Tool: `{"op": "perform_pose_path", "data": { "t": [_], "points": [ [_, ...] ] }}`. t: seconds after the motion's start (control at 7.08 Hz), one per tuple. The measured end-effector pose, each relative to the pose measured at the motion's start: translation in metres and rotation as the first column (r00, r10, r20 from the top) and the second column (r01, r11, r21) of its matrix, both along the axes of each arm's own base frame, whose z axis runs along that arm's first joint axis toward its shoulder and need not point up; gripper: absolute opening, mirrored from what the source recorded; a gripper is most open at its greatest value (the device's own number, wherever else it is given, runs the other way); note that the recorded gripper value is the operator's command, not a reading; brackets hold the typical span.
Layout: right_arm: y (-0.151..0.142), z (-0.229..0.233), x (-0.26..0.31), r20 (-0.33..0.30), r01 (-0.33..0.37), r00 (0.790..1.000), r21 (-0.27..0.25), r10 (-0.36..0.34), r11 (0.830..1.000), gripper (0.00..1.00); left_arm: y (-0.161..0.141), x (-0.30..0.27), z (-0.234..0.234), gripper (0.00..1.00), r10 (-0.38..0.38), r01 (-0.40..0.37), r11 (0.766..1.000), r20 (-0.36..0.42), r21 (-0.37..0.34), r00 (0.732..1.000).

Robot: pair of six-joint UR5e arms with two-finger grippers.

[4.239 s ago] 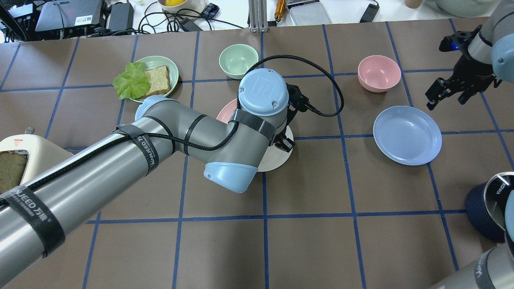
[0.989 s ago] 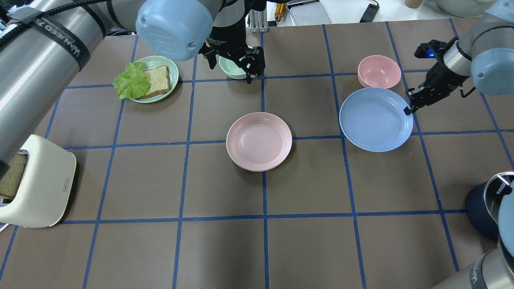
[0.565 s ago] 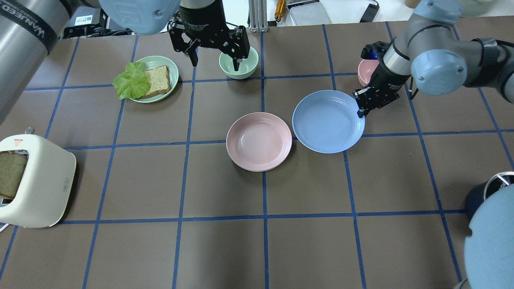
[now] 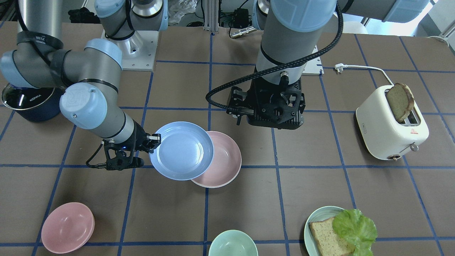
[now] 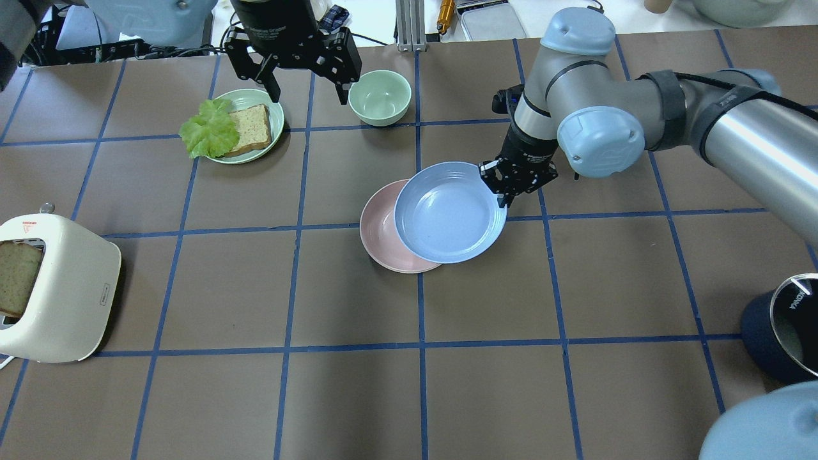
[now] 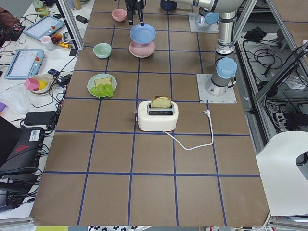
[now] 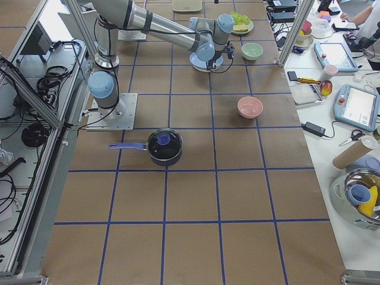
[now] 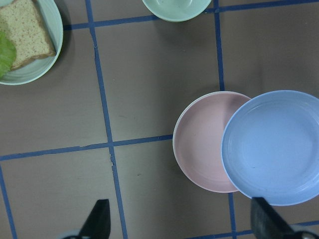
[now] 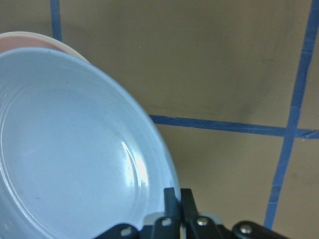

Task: Stack three plates with pink and blue
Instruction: 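Lower the blue plate onto the pink plate and open the right gripper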

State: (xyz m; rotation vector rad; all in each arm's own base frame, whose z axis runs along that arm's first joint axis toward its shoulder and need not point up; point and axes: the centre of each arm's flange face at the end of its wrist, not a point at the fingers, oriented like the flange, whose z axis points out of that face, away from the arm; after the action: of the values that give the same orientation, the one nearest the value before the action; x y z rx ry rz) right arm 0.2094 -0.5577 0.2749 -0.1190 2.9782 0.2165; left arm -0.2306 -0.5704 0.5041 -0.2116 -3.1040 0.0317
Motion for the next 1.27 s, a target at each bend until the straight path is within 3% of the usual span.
{"op": "perform_pose_path", "data": {
  "t": [0.42,0.57,0.99,1.27],
  "points": [
    [0.002,-0.034,0.051,-0.033,-0.018,0.999,-0.023,0.017,1.000,0.00,0.024,0.038,0.003,1.00,-0.123,0.123,0.992,-0.048,-0.001,0.991],
    [0.001,-0.044,0.059,-0.042,-0.026,0.999,-0.021,0.025,0.999,0.99,0.030,0.048,0.005,1.00,-0.136,0.136,0.991,-0.053,-0.010,0.989],
    [-0.013,-0.026,0.048,-0.094,-0.021,0.995,-0.063,0.015,0.998,1.00,0.043,0.061,0.010,1.00,-0.125,0.124,0.992,-0.056,-0.016,0.991],
    [-0.030,0.036,0.025,-0.100,0.010,0.995,-0.092,-0.020,0.996,1.00,0.050,0.064,0.013,1.00,-0.173,0.173,0.985,-0.029,-0.025,0.984]
  ]
}}
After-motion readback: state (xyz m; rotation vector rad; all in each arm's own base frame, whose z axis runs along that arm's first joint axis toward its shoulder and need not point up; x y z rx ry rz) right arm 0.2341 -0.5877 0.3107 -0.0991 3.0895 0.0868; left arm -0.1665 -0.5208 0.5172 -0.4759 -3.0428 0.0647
